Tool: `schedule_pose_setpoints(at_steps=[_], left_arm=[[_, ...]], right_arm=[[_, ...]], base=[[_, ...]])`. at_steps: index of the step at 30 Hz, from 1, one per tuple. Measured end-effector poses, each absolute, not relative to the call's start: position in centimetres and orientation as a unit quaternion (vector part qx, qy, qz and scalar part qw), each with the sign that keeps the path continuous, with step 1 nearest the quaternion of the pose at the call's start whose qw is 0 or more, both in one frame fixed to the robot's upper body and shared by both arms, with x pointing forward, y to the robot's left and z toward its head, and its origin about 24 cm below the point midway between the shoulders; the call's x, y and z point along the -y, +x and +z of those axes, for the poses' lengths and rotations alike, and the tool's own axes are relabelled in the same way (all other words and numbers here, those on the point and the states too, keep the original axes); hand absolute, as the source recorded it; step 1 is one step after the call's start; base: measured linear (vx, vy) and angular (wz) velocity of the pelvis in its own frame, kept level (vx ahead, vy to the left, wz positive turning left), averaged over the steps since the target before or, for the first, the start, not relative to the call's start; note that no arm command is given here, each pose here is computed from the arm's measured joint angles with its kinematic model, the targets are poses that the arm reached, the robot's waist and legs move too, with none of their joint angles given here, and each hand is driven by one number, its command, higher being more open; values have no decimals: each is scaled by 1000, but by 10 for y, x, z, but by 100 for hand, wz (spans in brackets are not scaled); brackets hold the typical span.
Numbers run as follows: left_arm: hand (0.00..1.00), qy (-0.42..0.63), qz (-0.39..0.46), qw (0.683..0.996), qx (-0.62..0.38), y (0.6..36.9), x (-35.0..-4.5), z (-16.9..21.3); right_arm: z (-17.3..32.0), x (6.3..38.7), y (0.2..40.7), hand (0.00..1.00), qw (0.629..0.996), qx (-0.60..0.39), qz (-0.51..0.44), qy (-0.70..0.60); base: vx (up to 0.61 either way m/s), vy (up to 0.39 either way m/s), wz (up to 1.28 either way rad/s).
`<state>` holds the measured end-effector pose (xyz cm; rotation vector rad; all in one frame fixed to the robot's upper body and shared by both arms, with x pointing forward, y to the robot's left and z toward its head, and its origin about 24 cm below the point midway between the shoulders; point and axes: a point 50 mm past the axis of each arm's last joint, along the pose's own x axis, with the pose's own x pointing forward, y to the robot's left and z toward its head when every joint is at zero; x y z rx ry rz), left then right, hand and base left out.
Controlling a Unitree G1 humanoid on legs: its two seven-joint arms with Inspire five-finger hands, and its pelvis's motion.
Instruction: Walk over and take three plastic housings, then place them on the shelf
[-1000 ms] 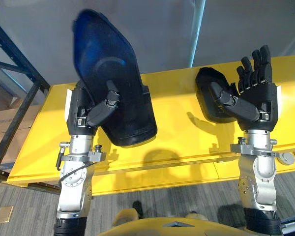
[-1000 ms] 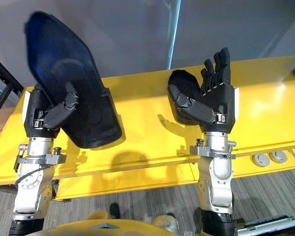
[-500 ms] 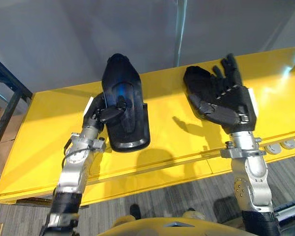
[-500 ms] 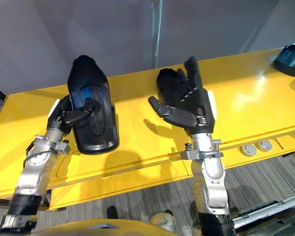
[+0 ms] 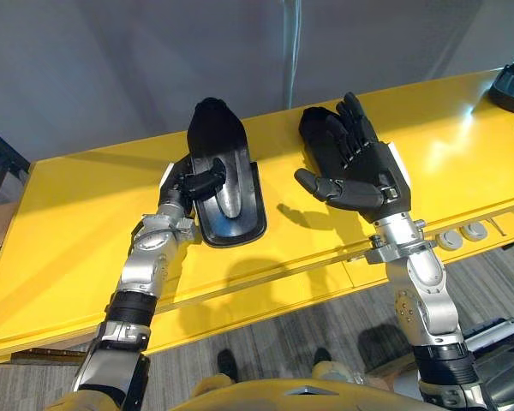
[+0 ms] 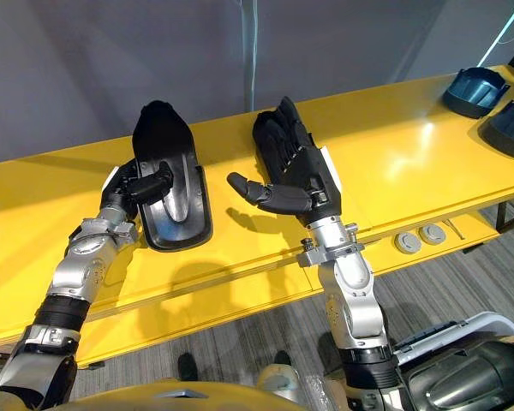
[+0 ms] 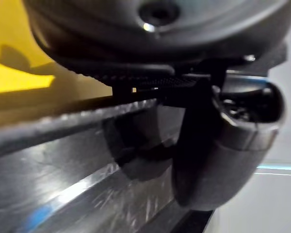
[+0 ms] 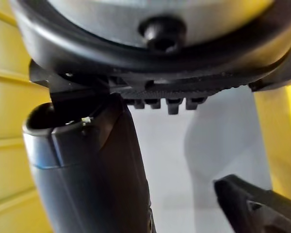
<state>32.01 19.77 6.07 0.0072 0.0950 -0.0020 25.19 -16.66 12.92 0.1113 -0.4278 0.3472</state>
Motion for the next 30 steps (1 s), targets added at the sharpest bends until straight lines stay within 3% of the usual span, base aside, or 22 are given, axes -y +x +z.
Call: schedule_pose_setpoints(at_steps=[21,27,30], left_arm=[[100,18,116,993,-20,325,-194,60],[100,-64,132,978,151,310,-188,126],[100,-99,100,946,293,288,-180,181]], right_arm=[[118,148,249,100,959,184,196,89],[106,143,244,100,969,160,148,121],[103,137,244,100,970,154,135,134]], base=[[-14,-4,-1],[4,-1,7],[-4,0,2]])
